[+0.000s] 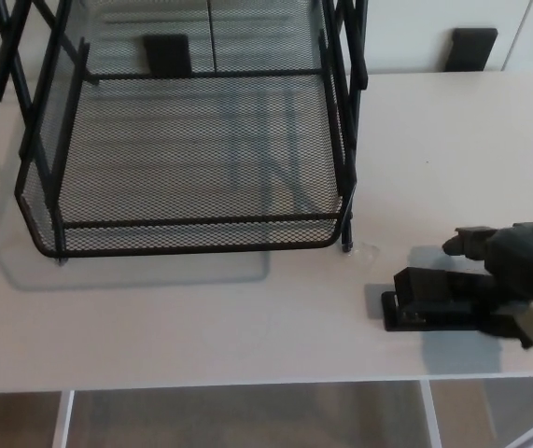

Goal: The robot walks towards a desk on which a file tray is kept in the middle and a stapler is kept to its right. The robot lifts the stapler using its right hand and places it on the file tray.

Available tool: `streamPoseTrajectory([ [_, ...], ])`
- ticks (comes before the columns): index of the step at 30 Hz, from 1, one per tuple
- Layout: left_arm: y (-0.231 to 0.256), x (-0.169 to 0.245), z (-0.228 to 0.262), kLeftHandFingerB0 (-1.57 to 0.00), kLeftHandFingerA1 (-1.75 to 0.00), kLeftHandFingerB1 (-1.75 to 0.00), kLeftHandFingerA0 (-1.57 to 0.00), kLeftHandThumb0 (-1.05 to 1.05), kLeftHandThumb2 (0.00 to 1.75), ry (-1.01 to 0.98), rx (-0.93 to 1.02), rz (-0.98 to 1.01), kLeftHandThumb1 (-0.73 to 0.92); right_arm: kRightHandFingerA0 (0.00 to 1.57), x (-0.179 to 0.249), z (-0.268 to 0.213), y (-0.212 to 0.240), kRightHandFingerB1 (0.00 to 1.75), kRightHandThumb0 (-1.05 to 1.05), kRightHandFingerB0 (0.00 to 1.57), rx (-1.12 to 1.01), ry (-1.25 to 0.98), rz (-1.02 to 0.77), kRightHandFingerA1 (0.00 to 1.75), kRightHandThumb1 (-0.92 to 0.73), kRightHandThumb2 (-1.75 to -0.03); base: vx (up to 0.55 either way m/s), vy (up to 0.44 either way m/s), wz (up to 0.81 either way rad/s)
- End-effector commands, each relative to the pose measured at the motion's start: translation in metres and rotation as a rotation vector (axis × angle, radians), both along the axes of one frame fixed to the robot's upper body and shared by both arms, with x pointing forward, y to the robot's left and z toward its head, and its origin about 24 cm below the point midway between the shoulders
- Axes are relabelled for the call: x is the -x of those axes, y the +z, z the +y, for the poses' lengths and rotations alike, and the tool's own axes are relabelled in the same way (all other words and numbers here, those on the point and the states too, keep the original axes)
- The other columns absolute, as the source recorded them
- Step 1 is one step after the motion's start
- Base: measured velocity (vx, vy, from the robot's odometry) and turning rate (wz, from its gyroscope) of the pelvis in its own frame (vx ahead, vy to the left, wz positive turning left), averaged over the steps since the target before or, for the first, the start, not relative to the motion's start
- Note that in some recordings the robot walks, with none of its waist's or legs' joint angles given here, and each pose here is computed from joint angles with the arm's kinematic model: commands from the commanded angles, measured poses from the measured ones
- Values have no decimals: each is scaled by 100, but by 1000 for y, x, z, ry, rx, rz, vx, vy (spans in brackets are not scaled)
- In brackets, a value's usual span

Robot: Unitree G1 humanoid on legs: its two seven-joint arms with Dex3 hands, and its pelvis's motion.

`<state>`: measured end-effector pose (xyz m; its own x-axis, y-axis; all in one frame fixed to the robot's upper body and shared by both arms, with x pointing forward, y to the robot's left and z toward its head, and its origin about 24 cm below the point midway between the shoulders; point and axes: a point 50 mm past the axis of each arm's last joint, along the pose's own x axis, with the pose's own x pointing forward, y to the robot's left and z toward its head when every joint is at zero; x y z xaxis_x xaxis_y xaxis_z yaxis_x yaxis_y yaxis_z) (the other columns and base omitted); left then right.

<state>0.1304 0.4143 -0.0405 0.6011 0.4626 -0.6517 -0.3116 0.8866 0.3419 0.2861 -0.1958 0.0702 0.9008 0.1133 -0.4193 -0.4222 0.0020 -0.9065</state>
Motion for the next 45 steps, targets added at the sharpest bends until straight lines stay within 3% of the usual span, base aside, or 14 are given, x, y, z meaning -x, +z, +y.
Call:
streamPoseTrajectory([
  [1, 0, -8, -5, -21, -90, -71, -39, -73, 71, -61, -12, -37, 81, 92, 13, -1, -25, 49, -16, 75, 47, 68, -314, 163, -74, -67, 0, 0, 0],
  [7, -5, -2, -7, -19, -91, -71, -38, -77, 71, -78, -25, 1, 82, 94, 21, 0, -32, 69, -29, 95, 40, 156, -444, 134, -64, -61, 0, 0, 0],
  [8, -5, -1, -7, -17, -97, -77, -34, -78, 72, -75, -19, 0, 82, 91, 23, 0, -34, 85, -25, 92, 29, 171, -480, 92, -62, -59, 0, 0, 0],
  [9, -6, 0, -7, -18, -95, -74, -38, -78, 72, -73, -17, 1, 81, 83, 24, 1, -35, 110, -18, 86, 22, 182, -491, 135, -63, -69, 0, 0, 0],
  [14, -7, 3, -7, -19, -95, -73, -40, -74, 73, -57, -19, 11, 81, 92, 26, 1, -36, 125, -19, 82, -31, 171, -510, 126, -64, -73, 0, 0, 0],
  [19, -8, 6, -6, -19, -94, -73, -38, -76, 72, -43, -17, 20, 80, 88, 30, 1, -38, 144, -14, 78, -80, 178, -540, 165, -62, -75, 0, 0, 0],
  [32, -12, 21, -2, -19, -95, -73, -40, -73, 75, 7, -23, 57, 82, 91, 19, -18, 5, 147, -14, 80, -218, 16, -731, 173, -73, -81, 0, 0, 0],
  [33, -12, 21, -1, -17, -104, -78, -38, -75, 77, 6, -27, 57, 82, 122, 16, -22, 16, 117, -22, 95, -225, -3, -754, 136, -61, -105, 0, 0, 0],
  [34, -12, 23, -1, -17, -98, -75, -38, -75, 75, 2, -20, 56, 83, 95, 14, -24, 24, 136, -8, 85, -246, 4, -786, 165, -62, -99, 0, 0, 0],
  [38, -13, 26, -1, -17, -98, -74, -37, -75, 75, 7, -7, 59, 81, 94, 1, -36, 65, 140, -15, 83, -273, -13, -873, 166, -56, -112, 0, 0, 0],
  [39, -14, 26, -1, -17, -97, -74, -36, -75, 75, 8, -7, 58, 81, 122, -3, -37, 80, 119, -20, 95, -297, -25, -895, 138, -52, -113, 0, 0, 0],
  [40, -15, 27, -2, -18, -99, -75, -37, -74, 75, 17, -1, 58, 80, 90, -6, -36, 89, 149, -21, 78, -310, -32, -918, 171, -66, -91, 0, 0, 0],
  [43, -16, 28, -3, -17, -97, -75, -35, -73, 76, 16, -2, 62, 82, 91, -13, -30, 122, 152, -19, 80, -373, -21, -1031, 174, -67, -88, 0, 0, 0],
  [45, -17, 28, -3, -18, -97, -74, -37, -73, 75, 16, -9, 68, 84, 122, -18, -25, 141, 126, -26, 102, -393, 10, -1076, 138, -57, -109, 0, 0, 0],
])
